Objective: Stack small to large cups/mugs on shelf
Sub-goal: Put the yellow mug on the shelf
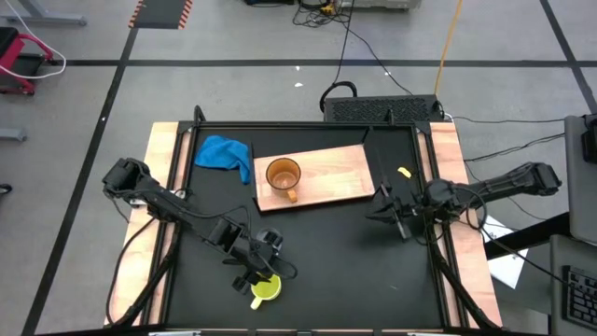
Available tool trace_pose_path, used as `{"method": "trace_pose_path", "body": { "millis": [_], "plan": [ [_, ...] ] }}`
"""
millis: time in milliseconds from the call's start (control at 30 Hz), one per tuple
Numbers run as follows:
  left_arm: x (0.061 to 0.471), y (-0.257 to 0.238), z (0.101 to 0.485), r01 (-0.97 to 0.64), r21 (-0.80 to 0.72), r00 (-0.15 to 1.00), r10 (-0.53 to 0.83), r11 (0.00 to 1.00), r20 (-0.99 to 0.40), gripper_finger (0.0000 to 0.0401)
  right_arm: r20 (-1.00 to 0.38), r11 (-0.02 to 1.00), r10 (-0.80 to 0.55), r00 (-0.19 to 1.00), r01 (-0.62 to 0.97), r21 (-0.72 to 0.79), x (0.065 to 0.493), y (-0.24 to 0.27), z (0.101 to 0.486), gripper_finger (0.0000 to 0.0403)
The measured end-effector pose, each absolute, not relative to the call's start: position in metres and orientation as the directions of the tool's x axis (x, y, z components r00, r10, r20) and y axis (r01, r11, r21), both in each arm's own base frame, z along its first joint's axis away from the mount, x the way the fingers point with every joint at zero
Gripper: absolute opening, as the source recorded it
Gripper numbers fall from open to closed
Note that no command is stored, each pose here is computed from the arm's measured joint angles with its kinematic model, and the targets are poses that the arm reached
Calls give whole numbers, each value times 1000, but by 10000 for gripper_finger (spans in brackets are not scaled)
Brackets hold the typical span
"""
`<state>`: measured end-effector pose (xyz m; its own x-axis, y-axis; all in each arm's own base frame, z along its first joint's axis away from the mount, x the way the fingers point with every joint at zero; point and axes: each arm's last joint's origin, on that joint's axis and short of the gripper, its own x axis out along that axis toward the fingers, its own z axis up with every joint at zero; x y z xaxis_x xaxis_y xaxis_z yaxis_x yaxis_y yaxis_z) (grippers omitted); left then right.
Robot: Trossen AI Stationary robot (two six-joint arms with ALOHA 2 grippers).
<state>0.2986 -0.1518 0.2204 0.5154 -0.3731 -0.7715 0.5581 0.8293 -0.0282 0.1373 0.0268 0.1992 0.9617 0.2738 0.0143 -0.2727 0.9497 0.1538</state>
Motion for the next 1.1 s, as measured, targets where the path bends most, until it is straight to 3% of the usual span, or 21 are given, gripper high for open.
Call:
{"method": "trace_pose_path", "body": {
  "millis": [300, 1100],
  "plan": [
    [298, -151, 218, 550, -36, 513, -372, 834, -774, 214, 34, 920, 367, 930, -368, 136, 134, 39, 201, 0],
    [290, -148, 196, 549, -48, 499, -374, 834, -782, 213, 43, 919, 372, 927, -374, 122, 134, 42, 202, 0]
  ]
}}
